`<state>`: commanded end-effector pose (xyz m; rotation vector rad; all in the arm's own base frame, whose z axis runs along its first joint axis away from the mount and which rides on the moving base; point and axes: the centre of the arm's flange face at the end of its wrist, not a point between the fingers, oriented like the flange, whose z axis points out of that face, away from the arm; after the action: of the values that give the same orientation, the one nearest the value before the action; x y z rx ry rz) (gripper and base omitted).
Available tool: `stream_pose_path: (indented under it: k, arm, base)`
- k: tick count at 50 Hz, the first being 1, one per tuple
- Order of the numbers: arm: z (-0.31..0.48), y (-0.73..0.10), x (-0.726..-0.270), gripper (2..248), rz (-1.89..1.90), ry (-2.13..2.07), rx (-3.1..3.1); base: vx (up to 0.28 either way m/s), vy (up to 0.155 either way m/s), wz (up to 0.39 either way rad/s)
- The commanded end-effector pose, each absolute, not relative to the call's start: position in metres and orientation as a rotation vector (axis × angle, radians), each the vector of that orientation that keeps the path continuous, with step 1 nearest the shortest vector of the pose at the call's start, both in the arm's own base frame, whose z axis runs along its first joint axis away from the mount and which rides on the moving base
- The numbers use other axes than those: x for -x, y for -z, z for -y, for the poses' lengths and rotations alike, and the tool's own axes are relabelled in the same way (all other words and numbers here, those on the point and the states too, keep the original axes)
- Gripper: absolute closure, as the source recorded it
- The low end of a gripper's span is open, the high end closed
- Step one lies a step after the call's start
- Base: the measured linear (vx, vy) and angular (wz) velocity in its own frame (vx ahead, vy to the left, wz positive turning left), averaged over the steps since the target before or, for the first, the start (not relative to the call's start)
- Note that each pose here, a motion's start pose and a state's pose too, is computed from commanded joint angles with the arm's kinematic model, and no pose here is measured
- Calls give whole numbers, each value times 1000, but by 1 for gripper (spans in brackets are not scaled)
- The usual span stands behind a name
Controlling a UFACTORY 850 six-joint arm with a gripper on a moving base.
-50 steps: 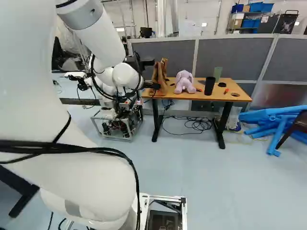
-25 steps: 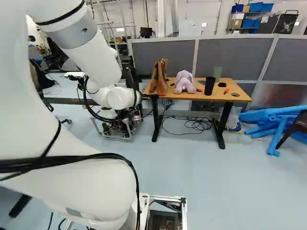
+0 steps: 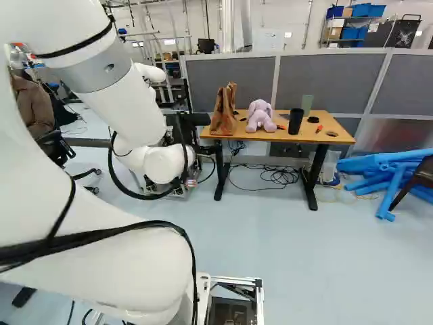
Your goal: Pick up the bag on the ground and place it on the table
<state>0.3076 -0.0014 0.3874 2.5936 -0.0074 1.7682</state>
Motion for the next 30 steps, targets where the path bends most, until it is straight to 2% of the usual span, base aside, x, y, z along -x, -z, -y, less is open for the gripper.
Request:
stream_pose_path:
  k: [30]
  arm:
    - [0, -368, -274, 3, 1, -1818, -2562]
  base:
    - [0, 0, 0]
